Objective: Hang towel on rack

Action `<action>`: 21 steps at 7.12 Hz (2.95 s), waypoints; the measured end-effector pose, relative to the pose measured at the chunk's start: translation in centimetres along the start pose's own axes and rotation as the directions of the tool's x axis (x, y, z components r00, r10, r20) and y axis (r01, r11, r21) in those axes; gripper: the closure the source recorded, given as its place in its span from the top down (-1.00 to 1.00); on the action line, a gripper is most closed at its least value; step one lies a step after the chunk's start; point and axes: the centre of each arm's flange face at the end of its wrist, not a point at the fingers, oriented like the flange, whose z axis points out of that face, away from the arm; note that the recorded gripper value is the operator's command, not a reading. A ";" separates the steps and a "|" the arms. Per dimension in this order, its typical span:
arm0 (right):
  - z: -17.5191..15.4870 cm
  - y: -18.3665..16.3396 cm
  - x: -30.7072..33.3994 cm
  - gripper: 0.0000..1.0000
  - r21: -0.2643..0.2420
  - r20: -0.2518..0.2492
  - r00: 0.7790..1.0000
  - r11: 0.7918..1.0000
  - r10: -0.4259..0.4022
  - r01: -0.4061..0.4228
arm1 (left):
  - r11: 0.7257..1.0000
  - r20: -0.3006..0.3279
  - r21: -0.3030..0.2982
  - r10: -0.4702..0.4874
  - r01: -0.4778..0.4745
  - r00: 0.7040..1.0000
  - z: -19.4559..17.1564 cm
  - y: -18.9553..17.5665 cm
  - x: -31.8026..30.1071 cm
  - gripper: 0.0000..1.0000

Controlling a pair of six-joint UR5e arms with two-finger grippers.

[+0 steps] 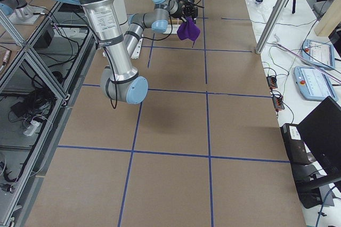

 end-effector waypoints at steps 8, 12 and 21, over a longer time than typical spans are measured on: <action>-1.3 -0.2 2.1 1.00 -0.257 0.032 0.994 0.962 0.105 -0.093 | 0.998 -0.014 0.003 0.060 -0.060 0.998 -2.7 -1.0 -4.1 -1.00; -0.8 -0.4 16.6 1.00 -0.491 -0.237 0.971 0.867 -0.037 -0.087 | 0.924 0.109 0.028 0.377 -0.382 0.920 -4.0 -6.5 -14.4 -1.00; -10.0 3.7 34.2 1.00 -0.689 -0.212 0.941 0.723 -0.262 0.046 | 0.757 0.288 -0.015 0.629 -0.654 0.722 -4.2 -15.1 -23.3 1.00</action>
